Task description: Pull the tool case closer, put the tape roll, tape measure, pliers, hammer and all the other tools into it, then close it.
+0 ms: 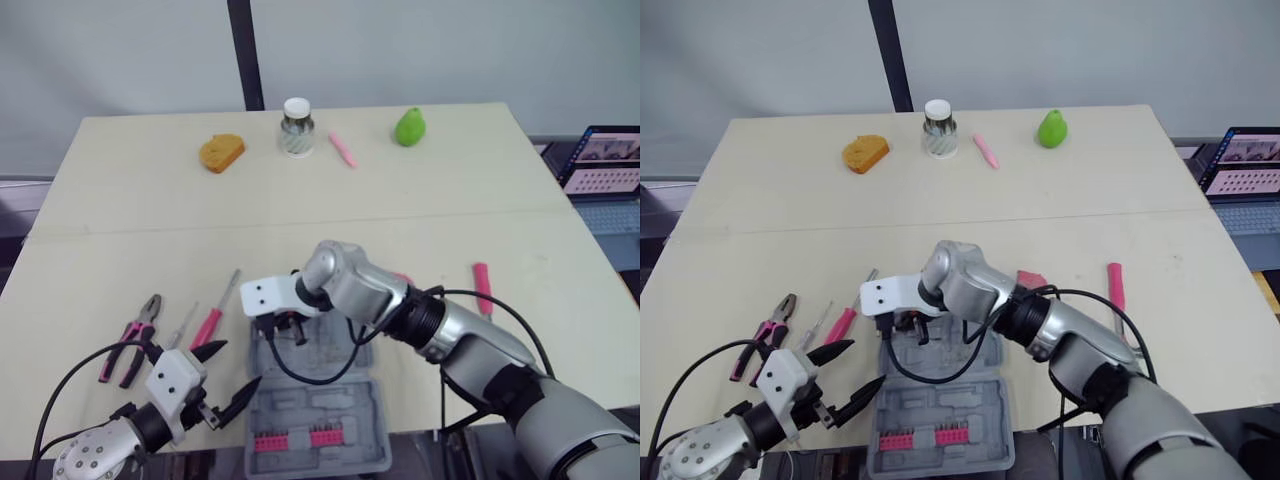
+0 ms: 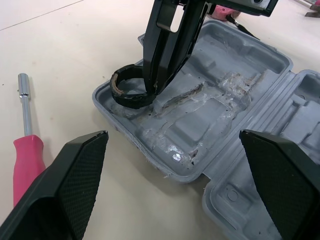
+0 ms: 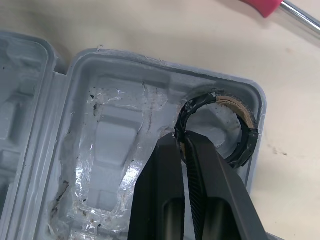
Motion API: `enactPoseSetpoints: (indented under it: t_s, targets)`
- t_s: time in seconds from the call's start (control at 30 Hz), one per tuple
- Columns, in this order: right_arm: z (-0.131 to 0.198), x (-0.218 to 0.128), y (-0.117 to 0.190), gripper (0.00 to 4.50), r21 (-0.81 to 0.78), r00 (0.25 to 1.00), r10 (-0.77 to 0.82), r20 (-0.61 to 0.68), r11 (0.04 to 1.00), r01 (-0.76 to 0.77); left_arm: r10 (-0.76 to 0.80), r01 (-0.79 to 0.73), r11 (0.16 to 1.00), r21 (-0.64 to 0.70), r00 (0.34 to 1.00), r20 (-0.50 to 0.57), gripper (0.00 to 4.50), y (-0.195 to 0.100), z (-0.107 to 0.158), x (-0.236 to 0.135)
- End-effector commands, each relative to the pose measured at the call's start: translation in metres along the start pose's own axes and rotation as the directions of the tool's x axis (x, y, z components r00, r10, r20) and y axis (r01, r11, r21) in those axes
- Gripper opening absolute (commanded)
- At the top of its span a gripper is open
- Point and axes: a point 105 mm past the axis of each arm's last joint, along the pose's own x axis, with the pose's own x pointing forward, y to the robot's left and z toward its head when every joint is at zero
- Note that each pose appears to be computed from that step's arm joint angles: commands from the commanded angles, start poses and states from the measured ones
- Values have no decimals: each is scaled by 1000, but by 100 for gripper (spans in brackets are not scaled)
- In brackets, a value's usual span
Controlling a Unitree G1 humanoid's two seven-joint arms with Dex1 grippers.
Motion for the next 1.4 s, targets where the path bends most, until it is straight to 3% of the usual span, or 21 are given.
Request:
enactPoseSetpoints:
  t_s: [0.03, 1.33, 1.4]
  targets:
    - [10, -1, -1, 10, -27, 1000, -5, 31, 1000, 6, 1, -2, 1000, 16, 1000, 18, 450, -2, 6, -2]
    - [19, 5, -6, 10, -12, 997, -13, 81, 1000, 14, 8, -9, 1000, 24, 1000, 8, 450, -1, 7, -4]
    - [20, 5, -5, 75, -13, 996, -9, 87, 1000, 10, 9, -9, 1000, 25, 1000, 7, 450, -1, 7, -4]
